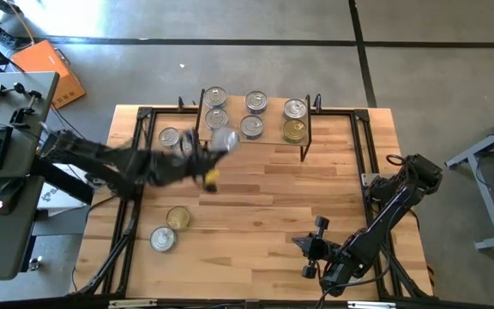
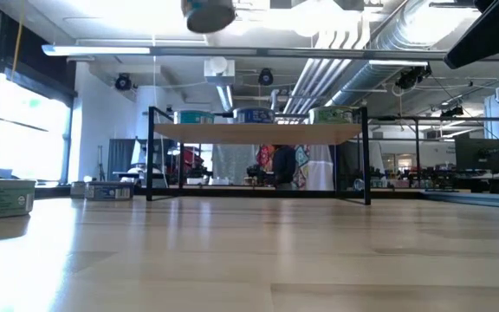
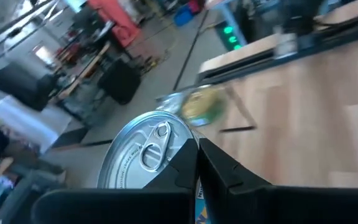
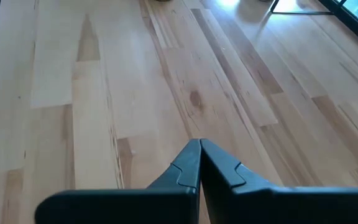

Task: Stack canned seafood by type on shelf
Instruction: Stack the yellow blue tuna can on top of the yellow blue tuna can on the shelf

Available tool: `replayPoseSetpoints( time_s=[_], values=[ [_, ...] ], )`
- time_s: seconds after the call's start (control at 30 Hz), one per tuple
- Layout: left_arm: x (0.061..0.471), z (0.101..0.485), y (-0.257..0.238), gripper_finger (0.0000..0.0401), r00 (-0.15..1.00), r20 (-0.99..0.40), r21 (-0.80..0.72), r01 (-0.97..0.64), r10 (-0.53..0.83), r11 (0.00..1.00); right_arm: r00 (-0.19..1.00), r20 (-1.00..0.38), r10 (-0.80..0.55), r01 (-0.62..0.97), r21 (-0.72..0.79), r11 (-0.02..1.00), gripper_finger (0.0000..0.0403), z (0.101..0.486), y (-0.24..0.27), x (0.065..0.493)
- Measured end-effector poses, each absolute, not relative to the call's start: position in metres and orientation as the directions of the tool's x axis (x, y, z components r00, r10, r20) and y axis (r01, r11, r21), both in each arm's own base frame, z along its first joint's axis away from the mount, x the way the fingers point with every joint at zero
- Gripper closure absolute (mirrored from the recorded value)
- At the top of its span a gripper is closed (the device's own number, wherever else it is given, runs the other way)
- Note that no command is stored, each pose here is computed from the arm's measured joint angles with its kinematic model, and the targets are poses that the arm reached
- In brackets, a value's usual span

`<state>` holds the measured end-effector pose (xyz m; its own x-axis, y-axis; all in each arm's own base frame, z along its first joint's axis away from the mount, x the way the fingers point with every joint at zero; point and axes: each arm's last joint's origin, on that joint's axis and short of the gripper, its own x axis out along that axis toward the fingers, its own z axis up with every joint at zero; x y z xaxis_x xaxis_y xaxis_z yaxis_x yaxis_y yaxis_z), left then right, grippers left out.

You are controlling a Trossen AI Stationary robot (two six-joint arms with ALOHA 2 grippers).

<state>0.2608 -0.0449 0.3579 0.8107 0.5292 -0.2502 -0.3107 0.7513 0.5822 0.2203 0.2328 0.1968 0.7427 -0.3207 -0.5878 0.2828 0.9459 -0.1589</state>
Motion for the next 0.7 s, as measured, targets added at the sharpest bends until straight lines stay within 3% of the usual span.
replayPoseSetpoints(
  time_s=[0.23,0.7],
  values=[
    [0.262,0.358,0.045,0.0401,0.742,-0.303,0.555,-0.373,0.598,0.744,0.743,-0.588,-0.321,0.282,-0.160,0.946,0.0402,0.197,0.233,0.220],
    [0.263,0.314,0.180,0.0401,0.627,-0.406,0.576,-0.389,0.665,0.719,0.743,-0.588,-0.321,0.288,-0.153,0.945,0.0402,0.197,0.233,0.220]
  ],
)
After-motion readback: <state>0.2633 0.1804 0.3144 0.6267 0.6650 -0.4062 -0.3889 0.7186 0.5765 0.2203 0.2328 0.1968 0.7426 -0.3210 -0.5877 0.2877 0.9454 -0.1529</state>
